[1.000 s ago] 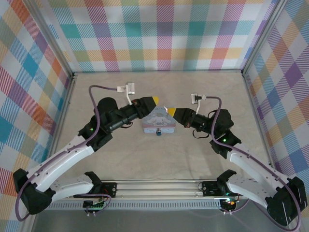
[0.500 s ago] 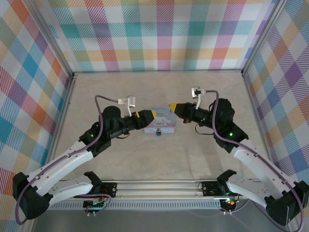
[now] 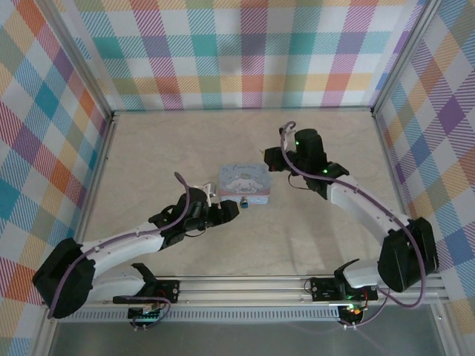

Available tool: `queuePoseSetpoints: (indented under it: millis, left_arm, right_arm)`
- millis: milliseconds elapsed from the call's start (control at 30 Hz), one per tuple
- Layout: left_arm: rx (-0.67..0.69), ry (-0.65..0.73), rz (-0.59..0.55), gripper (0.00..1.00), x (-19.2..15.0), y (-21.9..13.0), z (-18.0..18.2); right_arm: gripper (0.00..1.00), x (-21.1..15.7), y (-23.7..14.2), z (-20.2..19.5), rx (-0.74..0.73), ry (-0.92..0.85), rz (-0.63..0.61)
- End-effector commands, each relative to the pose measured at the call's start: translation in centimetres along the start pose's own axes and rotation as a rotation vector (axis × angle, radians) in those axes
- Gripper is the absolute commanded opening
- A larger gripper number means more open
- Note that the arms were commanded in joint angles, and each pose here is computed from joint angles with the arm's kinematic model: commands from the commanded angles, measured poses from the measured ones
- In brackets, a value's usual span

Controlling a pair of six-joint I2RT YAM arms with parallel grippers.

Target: Unlock the padlock with the key

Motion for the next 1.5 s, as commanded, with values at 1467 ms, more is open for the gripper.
queuePoseSetpoints:
  millis: [1467]
  left_arm:
    - [-0.056, 0.561, -0.256, 1.0, 3.8, 6.0, 2.0]
  right_arm:
    - [0.0, -1.8, 15.4, -8.9, -0.264, -0.187, 0.276]
Point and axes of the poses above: each hand's point on the last joint's axis, 136 mm out from that joint toward the fingers, its own y axis out along the fingers, its own z axis along the line the jaws close on, x = y × z, the point moved 6 cm from there along -y, back along the fingers, and after that the axes turned 11 degrees about -y, right-handed, at the moved point
